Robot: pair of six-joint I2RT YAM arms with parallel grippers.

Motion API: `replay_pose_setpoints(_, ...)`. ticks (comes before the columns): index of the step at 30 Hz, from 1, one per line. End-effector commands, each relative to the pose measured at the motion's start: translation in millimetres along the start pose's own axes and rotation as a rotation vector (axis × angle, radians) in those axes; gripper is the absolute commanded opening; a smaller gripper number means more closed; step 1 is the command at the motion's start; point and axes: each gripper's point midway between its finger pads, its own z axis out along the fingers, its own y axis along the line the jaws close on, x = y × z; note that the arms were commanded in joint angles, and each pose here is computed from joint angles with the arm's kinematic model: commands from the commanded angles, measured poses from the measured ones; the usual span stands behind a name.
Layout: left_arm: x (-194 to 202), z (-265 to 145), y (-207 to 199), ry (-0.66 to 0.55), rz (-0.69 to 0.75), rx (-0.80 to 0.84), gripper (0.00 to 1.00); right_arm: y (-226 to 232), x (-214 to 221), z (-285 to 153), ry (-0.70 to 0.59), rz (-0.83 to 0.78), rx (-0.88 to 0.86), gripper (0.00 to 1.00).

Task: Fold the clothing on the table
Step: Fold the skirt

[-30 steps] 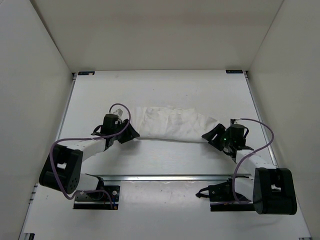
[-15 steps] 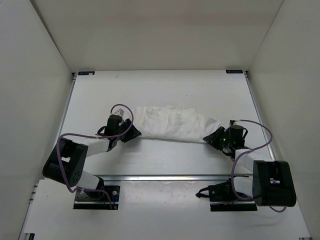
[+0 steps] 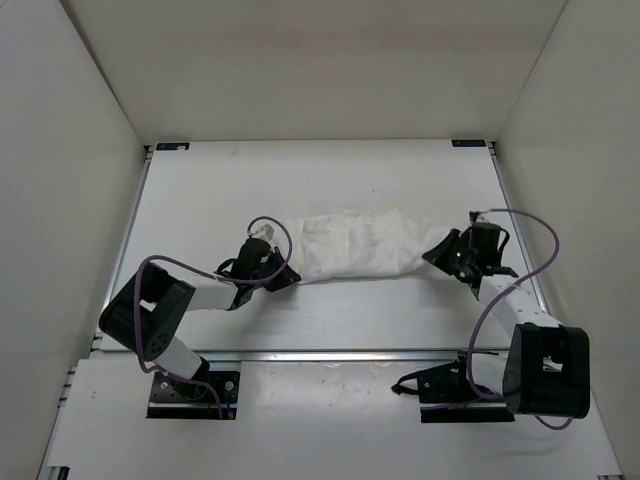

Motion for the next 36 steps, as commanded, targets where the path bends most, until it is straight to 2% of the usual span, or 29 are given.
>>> replay_pose_setpoints(1,6.2,4.7,-3.7,-0.004,-0.021,0.006,0.00,46.3,-36.7,-10.2,-0.031,-0.259,-0.042,0.00)
replay_pose_setpoints(8,4.6,3.0,3.0,-0.014,-0.039,-0.002,0.00,155.2,-18.1,2.6,0.075,-0.593,-0.207,0.00)
replay_pose_setpoints(12,3.2,0.9,7.1,-0.022,-0.044,-0.006,0.00,202.8,5.8,9.8,0.112,-0.656,-0.311,0.00)
replay_pose_setpoints(18,6.8,2.5,7.2,-0.013,-0.043,-0.004,0.00,258.9,71.9,17.3,0.196,-0.720,-0.462,0.00)
replay_pose_setpoints(25,10.1,3.1,7.5,-0.003,-0.044,-0.005,0.00,282.2,133.2,40.7,0.319,-0.761,-0.527,0.00)
replay_pose_setpoints(34,10.3,1.2,4.6,0.000,-0.049,0.011,0.00,278.6,171.6,60.4,0.443,-0.723,-0.557,0.00)
replay_pose_setpoints(36,12.4,1.3,6.8,0.012,-0.051,0.019,0.11,274.6,178.8,63.1,0.479,-0.718,-0.551,0.00)
